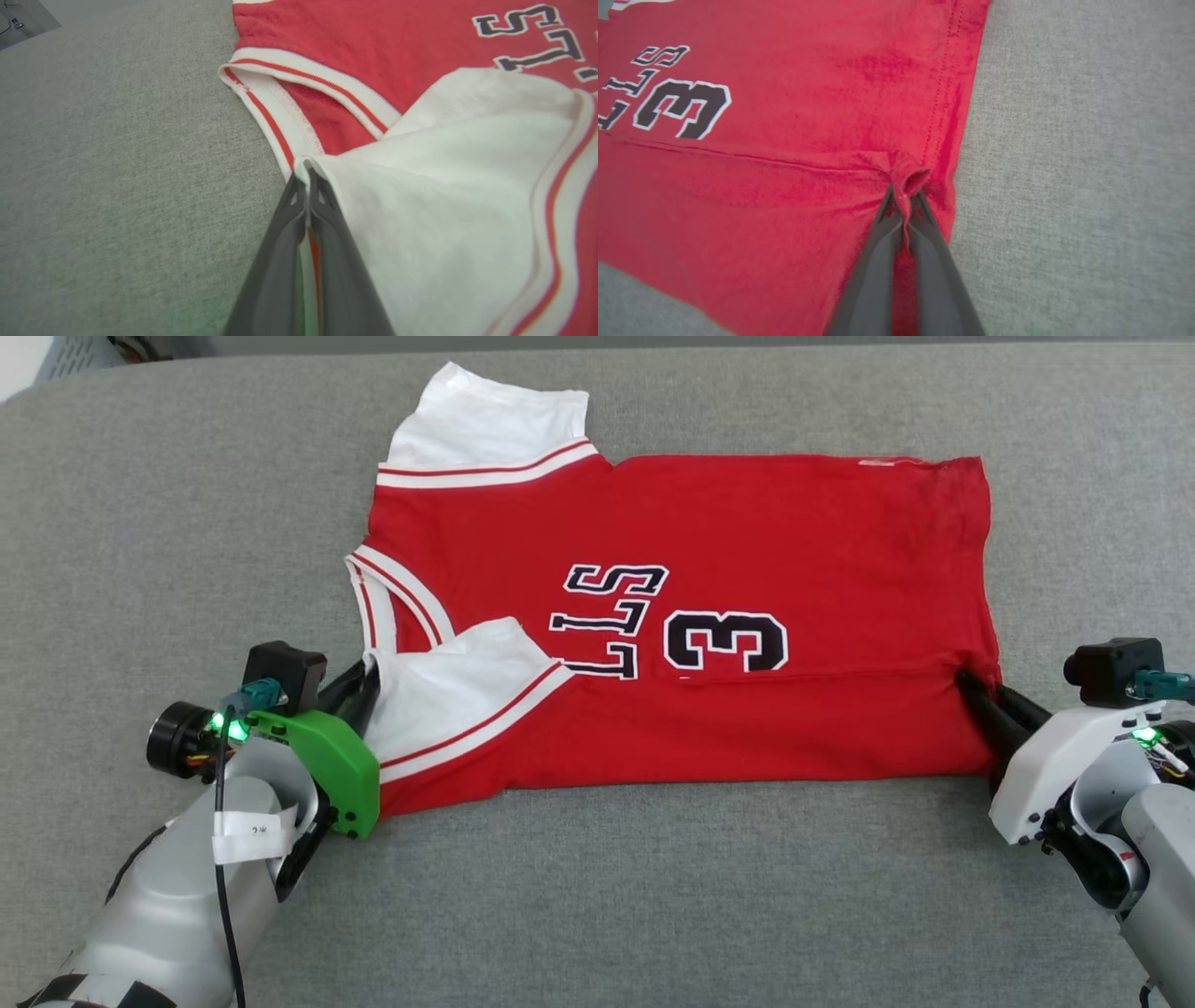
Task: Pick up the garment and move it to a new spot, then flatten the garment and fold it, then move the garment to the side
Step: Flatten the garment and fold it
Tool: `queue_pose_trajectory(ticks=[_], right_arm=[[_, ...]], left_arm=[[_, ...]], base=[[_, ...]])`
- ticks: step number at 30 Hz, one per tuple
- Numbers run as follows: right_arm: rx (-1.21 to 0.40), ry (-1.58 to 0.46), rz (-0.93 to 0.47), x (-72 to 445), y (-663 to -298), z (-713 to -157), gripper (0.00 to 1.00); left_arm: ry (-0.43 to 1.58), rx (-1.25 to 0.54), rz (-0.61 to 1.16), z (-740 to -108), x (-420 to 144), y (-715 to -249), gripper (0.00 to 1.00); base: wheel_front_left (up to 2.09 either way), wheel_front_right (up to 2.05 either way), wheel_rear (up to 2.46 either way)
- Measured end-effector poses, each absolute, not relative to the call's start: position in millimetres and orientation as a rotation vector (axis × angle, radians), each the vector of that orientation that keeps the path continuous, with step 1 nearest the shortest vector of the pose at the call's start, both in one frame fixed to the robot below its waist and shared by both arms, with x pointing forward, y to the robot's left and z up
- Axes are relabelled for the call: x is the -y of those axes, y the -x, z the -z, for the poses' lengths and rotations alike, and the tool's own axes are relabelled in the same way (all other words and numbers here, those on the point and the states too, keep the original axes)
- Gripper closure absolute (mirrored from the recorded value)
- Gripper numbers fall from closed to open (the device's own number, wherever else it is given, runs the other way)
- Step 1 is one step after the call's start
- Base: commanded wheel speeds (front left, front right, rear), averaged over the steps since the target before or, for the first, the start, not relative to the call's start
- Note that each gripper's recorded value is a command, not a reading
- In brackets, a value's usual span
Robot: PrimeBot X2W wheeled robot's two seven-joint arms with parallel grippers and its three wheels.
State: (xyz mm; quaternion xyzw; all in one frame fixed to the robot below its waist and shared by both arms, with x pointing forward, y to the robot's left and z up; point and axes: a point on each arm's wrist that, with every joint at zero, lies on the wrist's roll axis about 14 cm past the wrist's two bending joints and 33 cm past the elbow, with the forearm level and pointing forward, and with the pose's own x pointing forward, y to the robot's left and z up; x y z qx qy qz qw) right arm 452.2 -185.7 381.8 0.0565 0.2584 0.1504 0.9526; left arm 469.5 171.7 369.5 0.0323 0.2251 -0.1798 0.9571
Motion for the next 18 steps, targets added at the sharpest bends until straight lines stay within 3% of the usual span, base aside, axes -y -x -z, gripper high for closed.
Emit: queue_pose_trajectory(ticks=[13, 18], right_arm=[[-0.311, -0.109, -0.304, 191, -449, -447, 0.0], [-0.283, -0.107, -0.314, 187, -448, -461, 0.0]], left_arm=[[-0.122, -0.314, 0.365, -453, -193, -480, 0.0], [-0.097, -0.41, 0.389, -472, -189, -477, 0.0]], base=[[0.0, 0.0, 0.0], [0.0, 0.0, 0.0]])
